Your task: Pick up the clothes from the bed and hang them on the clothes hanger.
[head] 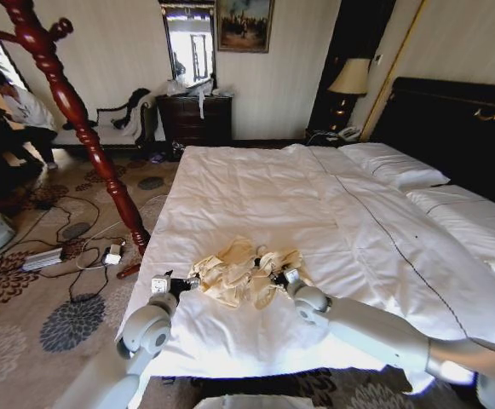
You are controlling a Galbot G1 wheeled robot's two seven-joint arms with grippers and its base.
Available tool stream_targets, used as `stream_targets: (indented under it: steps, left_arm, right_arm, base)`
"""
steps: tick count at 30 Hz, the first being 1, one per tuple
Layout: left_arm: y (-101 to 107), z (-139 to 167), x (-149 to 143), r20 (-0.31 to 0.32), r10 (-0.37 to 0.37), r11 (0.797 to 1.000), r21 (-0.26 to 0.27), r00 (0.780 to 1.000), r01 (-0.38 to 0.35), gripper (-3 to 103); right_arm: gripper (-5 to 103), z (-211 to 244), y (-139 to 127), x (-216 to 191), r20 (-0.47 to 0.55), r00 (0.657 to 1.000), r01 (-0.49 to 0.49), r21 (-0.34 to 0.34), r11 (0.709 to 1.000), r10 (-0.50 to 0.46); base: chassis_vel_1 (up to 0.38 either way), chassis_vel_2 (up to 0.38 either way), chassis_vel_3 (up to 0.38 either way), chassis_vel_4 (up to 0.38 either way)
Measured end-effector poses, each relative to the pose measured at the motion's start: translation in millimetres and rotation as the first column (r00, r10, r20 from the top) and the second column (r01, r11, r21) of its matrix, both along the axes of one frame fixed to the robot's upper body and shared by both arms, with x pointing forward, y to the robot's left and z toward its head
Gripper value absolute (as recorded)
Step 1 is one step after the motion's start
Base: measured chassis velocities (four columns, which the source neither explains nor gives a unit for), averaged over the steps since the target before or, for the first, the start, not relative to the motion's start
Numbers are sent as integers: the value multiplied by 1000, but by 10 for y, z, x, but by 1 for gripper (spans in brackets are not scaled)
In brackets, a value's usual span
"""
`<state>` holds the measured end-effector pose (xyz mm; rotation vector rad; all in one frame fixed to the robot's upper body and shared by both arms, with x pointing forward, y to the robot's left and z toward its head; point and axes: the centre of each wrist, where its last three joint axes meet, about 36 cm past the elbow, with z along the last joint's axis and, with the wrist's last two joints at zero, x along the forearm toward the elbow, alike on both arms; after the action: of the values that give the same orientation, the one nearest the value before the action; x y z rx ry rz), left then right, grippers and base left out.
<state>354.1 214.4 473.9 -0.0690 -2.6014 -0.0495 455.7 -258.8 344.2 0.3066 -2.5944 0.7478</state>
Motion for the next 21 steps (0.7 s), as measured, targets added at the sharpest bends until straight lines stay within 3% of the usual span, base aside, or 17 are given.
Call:
stream_targets:
  steps: [4, 10, 17, 21]
  left_arm:
    - [-1, 12, 19, -1, -5, 1000, -1, 1000, 5, 100]
    - [22, 40, 45, 5, -11, 1000, 8, 1000, 11, 100]
    - [53, 84, 102, 28, -22, 1000, 9, 999, 21, 100]
    - [176, 422, 197, 182, -121, 991, -26, 976, 128, 100]
  right_arm:
    - [25, 7, -234, 29, 115, 992, -35, -74, 997, 44]
    - [24, 103, -498, -5, 246, 963, -72, -150, 986, 107]
    - [24, 208, -605, -72, 339, 924, -105, -222, 969, 178]
    - [24, 449, -675, 36, 470, 850, -125, -254, 959, 236]
  base:
    - [0, 0, 0, 0]
    - [0, 0, 0, 0]
    - [0, 0, 0, 0]
    - [0, 0, 0, 0]
